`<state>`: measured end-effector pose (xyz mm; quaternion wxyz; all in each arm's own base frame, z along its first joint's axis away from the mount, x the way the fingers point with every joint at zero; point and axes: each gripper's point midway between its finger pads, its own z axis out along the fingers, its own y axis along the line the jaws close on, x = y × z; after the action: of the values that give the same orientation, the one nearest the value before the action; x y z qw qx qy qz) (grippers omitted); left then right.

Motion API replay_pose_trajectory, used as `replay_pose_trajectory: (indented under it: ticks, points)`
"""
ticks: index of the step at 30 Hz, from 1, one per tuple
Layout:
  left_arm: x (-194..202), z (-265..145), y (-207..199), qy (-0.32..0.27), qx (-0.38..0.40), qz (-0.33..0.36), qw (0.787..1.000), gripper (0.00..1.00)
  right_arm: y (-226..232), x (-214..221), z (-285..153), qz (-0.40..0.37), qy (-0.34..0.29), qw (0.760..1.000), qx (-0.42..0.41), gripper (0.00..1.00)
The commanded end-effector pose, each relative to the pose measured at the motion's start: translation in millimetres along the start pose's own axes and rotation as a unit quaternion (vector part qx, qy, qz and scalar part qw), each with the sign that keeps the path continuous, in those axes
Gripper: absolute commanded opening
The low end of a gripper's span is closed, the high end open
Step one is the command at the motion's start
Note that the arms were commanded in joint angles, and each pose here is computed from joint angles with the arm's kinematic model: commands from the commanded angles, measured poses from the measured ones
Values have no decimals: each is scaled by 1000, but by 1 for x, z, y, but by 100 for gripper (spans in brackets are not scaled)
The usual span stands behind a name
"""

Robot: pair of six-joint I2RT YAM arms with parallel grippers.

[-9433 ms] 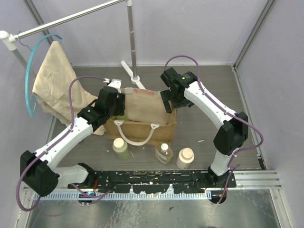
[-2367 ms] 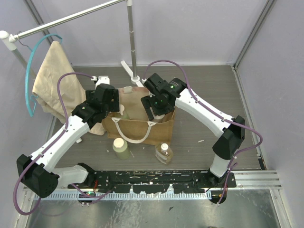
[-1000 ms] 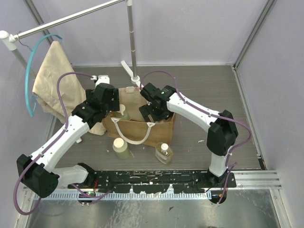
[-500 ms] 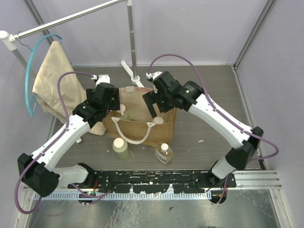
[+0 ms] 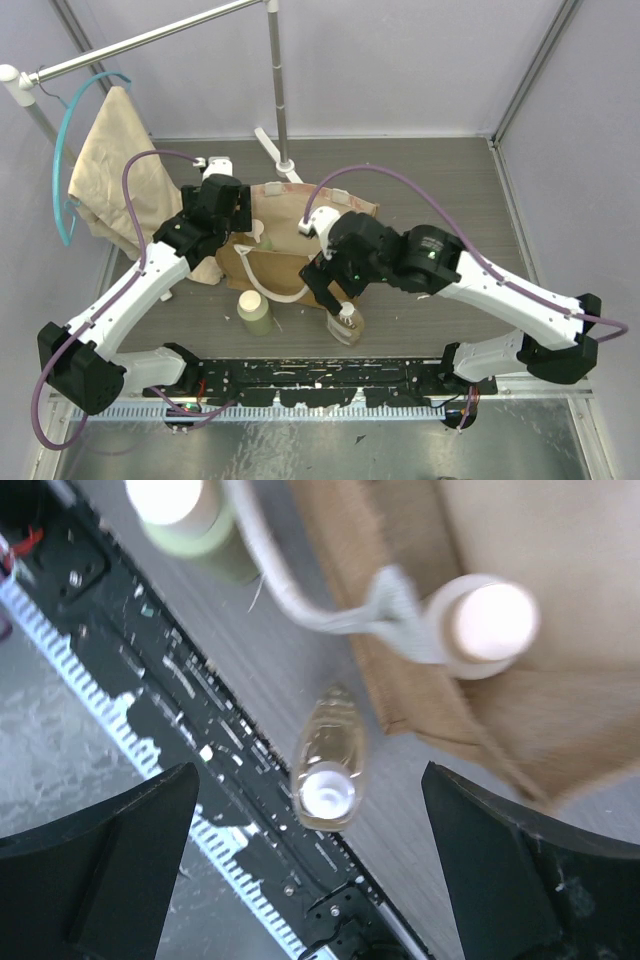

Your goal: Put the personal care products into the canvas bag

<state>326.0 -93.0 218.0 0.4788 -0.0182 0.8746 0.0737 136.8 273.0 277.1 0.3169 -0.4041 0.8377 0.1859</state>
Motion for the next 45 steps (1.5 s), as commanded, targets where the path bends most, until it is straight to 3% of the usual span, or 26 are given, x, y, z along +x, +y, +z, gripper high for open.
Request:
replay_pose_trajectory:
  ticks: [1,26,32,35,39,42,43,45]
  points:
    - [3,4,5,-5,-8,-2,1000,98,25,30,15,-14,48,999,-18,100]
    - [7,3,5,0,-7,0,1000,98,7,116,86,-10,118,992,36,100]
    - [9,3,6,4,-10,0,1000,98,9,111,96,-19,105,994,33,92]
    - [9,4,6,4,-10,-1,1000,98,10,115,100,-23,112,993,31,78]
    - [10,4,5,5,-11,-2,1000,98,9,119,100,-24,125,991,34,34]
    - [10,5,5,5,-11,-2,1000,98,7,119,96,-24,131,990,40,9]
    - [10,5,5,5,-11,-3,1000,98,5,120,94,-24,134,990,44,2]
    - [10,5,4,6,-10,-2,1000,98,4,116,88,-22,134,990,49,1]
